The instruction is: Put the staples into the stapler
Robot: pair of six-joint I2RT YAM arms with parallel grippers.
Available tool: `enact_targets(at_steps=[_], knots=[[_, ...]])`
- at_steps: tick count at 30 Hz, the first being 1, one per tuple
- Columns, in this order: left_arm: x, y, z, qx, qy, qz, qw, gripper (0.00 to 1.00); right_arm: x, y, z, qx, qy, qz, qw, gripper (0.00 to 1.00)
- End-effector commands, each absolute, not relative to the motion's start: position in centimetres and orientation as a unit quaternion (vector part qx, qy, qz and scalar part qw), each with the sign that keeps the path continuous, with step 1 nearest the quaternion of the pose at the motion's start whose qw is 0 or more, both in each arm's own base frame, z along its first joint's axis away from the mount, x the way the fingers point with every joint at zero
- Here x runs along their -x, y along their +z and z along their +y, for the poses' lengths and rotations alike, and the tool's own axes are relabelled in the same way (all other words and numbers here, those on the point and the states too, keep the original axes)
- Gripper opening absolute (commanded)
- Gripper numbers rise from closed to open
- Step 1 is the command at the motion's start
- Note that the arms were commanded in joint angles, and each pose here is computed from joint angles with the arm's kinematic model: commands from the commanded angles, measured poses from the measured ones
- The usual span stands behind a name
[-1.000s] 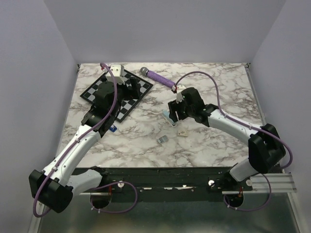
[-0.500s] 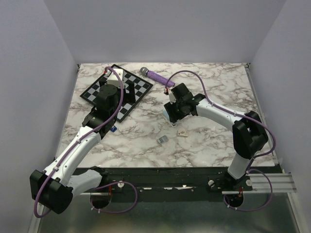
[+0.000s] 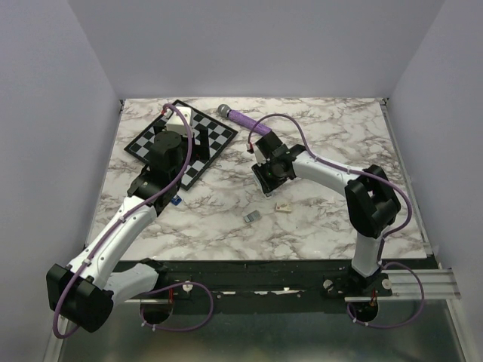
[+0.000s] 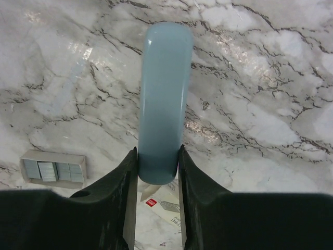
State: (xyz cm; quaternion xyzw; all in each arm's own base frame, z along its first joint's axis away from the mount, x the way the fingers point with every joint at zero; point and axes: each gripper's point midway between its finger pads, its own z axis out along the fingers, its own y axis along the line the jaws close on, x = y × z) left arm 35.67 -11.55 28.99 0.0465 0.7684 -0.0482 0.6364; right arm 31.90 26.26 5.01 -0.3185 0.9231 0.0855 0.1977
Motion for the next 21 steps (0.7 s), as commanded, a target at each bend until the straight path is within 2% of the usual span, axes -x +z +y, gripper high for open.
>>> enact_targets(at_steps=[1,7,10,15,21], knots=[[-35.7,28.7,-11.1,-0.046,-0.037,0.768,0.638,0.99,-31.4,2.8,25.1,0.324,0.047,0.93,0.169,0.29],[-35.8,28.4,-11.4,-0.048,-0.044,0.77,0.635,0.99,-31.3,1.1,24.3,0.321,0.026,0.933,0.162,0.16],[-35.9,28.3,-11.5,-0.049,-0.044,0.771,0.633,0.99,-31.4,1.1,23.9,0.314,0.018,0.935,0.167,0.13],[-35.8,28.3,-11.2,-0.046,-0.038,0.77,0.635,0.99,-32.2,3.6,23.7,0.301,0.015,0.932,0.202,0.12],[-35.8,28.4,-11.0,-0.042,-0.034,0.769,0.636,0.99,-33.9,6.2,20.4,0.252,-0.004,0.942,0.223,0.13]])
